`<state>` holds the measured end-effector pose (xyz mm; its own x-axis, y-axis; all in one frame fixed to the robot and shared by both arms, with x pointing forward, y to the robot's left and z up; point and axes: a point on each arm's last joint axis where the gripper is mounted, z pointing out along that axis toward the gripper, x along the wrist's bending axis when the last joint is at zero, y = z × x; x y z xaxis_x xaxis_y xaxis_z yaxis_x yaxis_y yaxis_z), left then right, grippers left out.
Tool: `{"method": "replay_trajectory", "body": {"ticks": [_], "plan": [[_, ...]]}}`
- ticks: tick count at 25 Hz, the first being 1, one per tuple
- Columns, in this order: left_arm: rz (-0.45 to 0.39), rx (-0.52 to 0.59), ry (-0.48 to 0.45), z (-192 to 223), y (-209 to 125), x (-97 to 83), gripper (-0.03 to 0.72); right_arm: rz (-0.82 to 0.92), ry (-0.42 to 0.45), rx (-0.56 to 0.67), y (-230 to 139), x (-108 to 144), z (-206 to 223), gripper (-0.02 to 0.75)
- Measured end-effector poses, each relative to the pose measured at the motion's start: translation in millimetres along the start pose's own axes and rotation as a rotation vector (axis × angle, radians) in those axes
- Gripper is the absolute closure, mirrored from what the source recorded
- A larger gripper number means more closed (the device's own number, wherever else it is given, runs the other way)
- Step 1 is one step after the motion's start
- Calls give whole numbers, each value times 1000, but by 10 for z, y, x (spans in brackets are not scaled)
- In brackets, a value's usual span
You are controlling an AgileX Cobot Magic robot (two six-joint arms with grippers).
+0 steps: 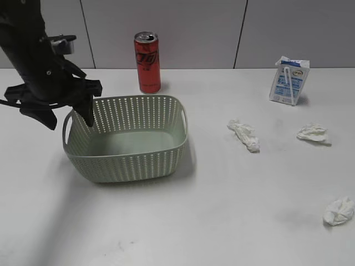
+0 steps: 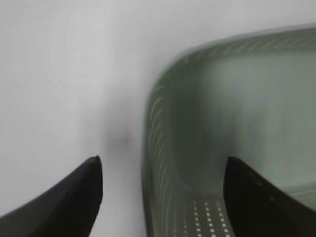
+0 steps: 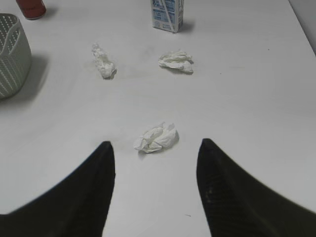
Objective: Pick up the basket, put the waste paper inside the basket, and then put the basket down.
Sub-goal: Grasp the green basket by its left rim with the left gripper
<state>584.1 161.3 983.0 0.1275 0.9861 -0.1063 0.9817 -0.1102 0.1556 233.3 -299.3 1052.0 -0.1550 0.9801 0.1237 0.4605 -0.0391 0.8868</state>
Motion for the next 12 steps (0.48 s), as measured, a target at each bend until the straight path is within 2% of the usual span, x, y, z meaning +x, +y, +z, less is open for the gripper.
{"method": "replay_trajectory", "body": {"ticks": [7,12], "plan": [[-29,59,10,290,50,1,109,-3,-5,-1,1,-4,0,333],[-51,78,15,374,51,8,155,-3,-5,-1,1,-4,0,333]]}}
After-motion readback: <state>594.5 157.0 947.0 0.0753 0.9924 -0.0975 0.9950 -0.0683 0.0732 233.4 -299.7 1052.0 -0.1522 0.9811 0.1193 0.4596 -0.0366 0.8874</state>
